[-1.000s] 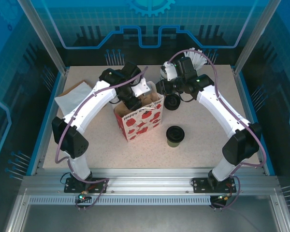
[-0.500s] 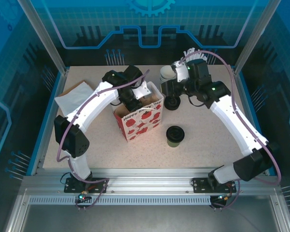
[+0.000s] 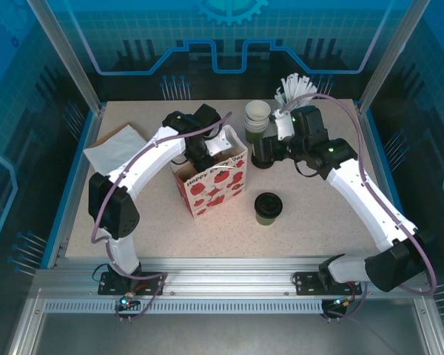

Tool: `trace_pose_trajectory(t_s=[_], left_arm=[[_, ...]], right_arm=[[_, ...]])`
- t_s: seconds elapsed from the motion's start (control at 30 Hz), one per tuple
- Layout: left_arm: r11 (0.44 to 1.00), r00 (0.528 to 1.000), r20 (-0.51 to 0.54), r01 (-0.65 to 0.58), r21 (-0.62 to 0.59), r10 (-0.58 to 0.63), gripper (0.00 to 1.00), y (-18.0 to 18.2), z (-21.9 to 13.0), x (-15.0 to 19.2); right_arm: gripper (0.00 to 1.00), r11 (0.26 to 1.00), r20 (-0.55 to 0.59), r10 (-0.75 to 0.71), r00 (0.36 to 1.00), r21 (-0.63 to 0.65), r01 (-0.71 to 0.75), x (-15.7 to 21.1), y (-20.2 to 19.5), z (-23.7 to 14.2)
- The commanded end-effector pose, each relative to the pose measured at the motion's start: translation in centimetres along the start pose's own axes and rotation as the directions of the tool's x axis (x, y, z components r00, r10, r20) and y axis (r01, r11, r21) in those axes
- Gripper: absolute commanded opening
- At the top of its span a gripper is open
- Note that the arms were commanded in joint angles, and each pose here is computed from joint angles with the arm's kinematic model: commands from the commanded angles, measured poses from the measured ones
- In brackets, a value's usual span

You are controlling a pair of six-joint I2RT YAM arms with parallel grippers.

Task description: Pack the takeout coffee

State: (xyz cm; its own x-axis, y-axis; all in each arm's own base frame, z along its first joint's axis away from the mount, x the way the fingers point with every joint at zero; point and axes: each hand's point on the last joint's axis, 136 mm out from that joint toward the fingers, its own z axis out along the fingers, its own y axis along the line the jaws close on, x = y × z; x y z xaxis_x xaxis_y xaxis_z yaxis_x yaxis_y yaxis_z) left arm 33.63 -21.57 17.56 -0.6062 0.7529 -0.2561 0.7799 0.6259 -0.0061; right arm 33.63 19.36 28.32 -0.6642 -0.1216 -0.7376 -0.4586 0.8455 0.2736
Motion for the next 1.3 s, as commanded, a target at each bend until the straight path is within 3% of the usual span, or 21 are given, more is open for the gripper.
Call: trace_pose_trajectory(t_s=[0.0, 0.43, 1.27], left_arm=[[1.0, 0.999, -0.036, 0.019, -0.015, -0.02, 0.32, 0.1, 1.5, 0.4], [0.999, 0.998, -0.048, 0.035, -0.003, -0.035, 0.36, -0.1, 4.9, 0.0], [0.995, 0.994, -0.059, 0.096, 0.009, -0.095, 0.47, -0.4, 12.1, 1.9]], right_arm=[[0.61, 1.0, 0.037, 0.004, 0.999, 0.016, -0.005, -0.3, -0.4, -0.9], [0.67, 1.0, 0.035, 0.003, 0.999, 0.029, -0.004, 1.0, -0.7, -1.5], [0.69, 1.0, 0.007, 0.016, 1.0, 0.014, -0.016, 2.0, -0.8, -0.6]])
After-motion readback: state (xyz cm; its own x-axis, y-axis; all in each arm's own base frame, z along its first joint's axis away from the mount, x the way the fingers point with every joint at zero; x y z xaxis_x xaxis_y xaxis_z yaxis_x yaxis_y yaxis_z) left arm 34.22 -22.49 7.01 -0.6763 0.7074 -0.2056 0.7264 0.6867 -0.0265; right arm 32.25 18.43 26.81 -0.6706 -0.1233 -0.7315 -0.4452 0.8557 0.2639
